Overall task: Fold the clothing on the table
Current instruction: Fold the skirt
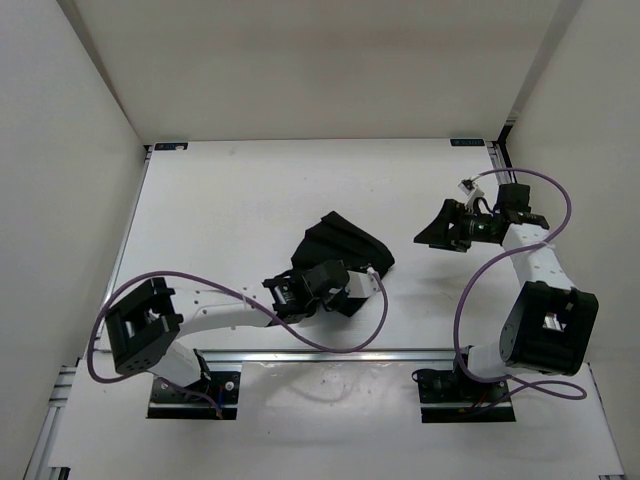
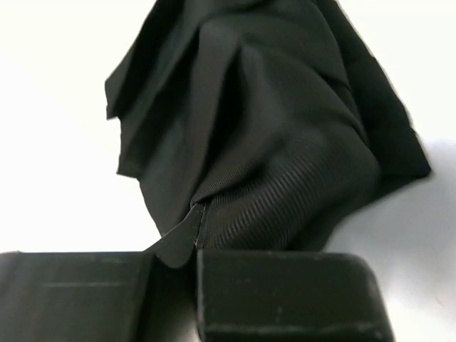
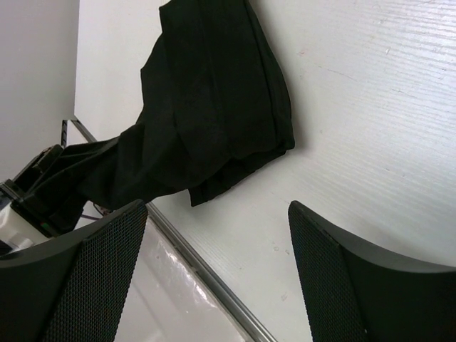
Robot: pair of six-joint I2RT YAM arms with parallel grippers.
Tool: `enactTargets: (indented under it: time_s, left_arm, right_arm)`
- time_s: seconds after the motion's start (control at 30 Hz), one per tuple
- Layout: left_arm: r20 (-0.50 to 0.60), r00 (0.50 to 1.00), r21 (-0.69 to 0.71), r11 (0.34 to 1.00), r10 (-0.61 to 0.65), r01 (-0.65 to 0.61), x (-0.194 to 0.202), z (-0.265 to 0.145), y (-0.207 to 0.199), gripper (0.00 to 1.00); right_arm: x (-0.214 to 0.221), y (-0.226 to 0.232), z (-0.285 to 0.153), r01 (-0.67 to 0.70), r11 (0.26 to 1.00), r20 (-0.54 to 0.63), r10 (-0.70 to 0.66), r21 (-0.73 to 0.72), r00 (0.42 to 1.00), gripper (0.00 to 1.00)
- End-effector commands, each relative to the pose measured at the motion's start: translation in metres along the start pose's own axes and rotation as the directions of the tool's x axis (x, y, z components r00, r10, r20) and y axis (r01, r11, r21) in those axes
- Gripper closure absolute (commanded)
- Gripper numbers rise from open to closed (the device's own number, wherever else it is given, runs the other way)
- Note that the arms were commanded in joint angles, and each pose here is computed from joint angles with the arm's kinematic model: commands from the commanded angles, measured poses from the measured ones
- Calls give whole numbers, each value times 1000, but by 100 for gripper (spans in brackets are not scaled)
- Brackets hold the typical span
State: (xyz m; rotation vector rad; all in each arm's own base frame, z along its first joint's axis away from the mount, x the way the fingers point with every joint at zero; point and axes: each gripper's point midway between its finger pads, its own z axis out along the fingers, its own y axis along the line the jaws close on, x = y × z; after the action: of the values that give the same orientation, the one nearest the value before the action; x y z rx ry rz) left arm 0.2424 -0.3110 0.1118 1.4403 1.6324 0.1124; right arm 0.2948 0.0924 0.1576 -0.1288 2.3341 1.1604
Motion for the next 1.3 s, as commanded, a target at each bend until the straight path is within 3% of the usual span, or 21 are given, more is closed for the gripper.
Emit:
enactTargets:
  time_s: [0.0, 0.27, 0.33, 0.37, 0.4, 0.5, 0.67, 0.97, 1.13, 1.27]
  left_arm:
    - [54, 997, -97, 994, 59, -54, -31, 9, 36, 100]
    - [58, 996, -95, 994, 61, -55, -39, 19, 60, 100]
    - [45, 996, -72, 995, 76, -73, -32, 16, 45, 74]
    - [41, 996, -70, 995, 80, -77, -30, 13, 43, 50]
    - [35, 996, -65, 995, 80, -77, -26, 9, 37, 33]
    - [17, 996, -28, 995, 92, -91, -12, 0, 15, 8]
    - [5, 996, 13, 996, 85, -85, 4, -10, -5, 4]
    - [71, 997, 139, 990, 11, -21, -2, -20, -24, 1]
    - [121, 985, 297, 951, -126, 85, -22, -27, -47, 5]
    - [111, 972, 334, 929, -205, 158, -25, -33, -60, 5]
  right_arm:
    - [-6, 8, -6, 21, 999, 39, -20, -32, 999, 15]
    - [-4, 8, -7, 3, 999, 48, -1, -44, 999, 15]
    - [-1, 9, -9, -6, 999, 44, 8, -49, 999, 15]
    - [-1, 7, -7, -5, 999, 44, 8, -51, 999, 15]
    - [-1, 8, -9, 0, 999, 47, 3, -53, 999, 14]
    - [0, 8, -8, -5, 999, 45, 7, -54, 999, 14]
    - [2, 9, -7, -2, 998, 37, 4, -56, 999, 14]
    - [3, 8, -7, 4, 999, 30, -2, -41, 1000, 14]
    - [6, 7, -7, 2, 999, 27, -1, -41, 1000, 13]
    - [5, 6, -7, 5, 999, 34, -4, -38, 999, 14]
